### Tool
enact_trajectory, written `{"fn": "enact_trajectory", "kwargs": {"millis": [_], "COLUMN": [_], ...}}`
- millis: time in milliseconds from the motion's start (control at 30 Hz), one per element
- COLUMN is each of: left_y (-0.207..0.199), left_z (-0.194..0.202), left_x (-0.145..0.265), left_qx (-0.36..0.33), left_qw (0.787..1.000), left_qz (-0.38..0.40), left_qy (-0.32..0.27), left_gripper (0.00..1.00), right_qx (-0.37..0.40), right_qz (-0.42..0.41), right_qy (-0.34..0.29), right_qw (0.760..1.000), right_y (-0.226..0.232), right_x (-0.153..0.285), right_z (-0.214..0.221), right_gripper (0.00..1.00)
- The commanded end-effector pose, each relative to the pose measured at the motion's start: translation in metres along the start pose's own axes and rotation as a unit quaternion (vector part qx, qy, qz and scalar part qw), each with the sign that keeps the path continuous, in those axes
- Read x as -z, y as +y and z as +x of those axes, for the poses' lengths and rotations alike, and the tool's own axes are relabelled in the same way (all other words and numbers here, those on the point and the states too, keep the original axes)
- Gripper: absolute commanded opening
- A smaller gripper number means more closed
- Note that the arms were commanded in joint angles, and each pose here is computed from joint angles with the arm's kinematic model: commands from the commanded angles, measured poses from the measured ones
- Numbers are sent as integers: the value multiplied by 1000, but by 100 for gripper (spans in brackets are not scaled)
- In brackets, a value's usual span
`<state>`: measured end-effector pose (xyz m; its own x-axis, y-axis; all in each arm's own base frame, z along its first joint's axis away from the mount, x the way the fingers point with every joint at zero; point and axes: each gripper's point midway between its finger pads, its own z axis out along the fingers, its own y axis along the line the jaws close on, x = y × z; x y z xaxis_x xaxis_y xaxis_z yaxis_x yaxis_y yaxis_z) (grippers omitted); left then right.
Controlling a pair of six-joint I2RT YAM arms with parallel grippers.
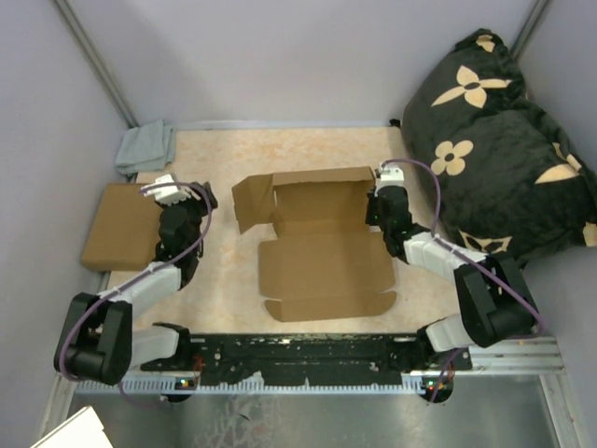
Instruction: Fold the paper box
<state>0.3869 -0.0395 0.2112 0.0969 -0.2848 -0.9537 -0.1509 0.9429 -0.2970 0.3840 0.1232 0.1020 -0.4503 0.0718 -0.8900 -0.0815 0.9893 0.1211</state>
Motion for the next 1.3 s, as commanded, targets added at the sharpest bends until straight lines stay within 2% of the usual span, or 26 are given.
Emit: {"fn": "enact_trajectory", "kwargs": {"millis": [0, 167, 300, 400, 533, 667, 900, 1167, 1267], "left_y": [-7, -46, -76, -84, -85, -97, -124, -148, -154], "left_z": [10, 39, 50, 53, 54, 61, 75, 84, 88], "left_x": [-5, -2, 18, 39, 65, 88, 105, 102, 97], "left_qx": [86, 99, 104, 115, 119, 113, 118, 102, 81], "left_qw": [994, 972, 942, 924, 912, 891, 859, 852, 862], "left_qz": [71, 209, 317, 362, 389, 433, 488, 502, 488], "left_qy": [5, 35, 44, 45, 50, 71, 100, 105, 111], "left_gripper": [71, 70, 66, 62, 60, 60, 57, 54, 53], "right_qx": [-16, -10, -13, -14, -13, -12, -9, -7, -7], "right_qz": [-20, -43, -52, -50, -46, -53, -66, -89, -94], "right_qy": [-22, -9, -5, -4, 0, -1, 10, 9, 7], "right_qw": [999, 999, 999, 999, 999, 999, 998, 996, 996], "right_y": [6, 12, 13, 10, 7, 10, 14, 21, 23], "right_x": [8, 9, 11, 11, 10, 10, 8, 11, 11], "right_z": [-18, -17, -18, -20, -23, -25, -19, -19, -20], "right_gripper": [0, 0, 0, 0, 0, 0, 0, 0, 0]}}
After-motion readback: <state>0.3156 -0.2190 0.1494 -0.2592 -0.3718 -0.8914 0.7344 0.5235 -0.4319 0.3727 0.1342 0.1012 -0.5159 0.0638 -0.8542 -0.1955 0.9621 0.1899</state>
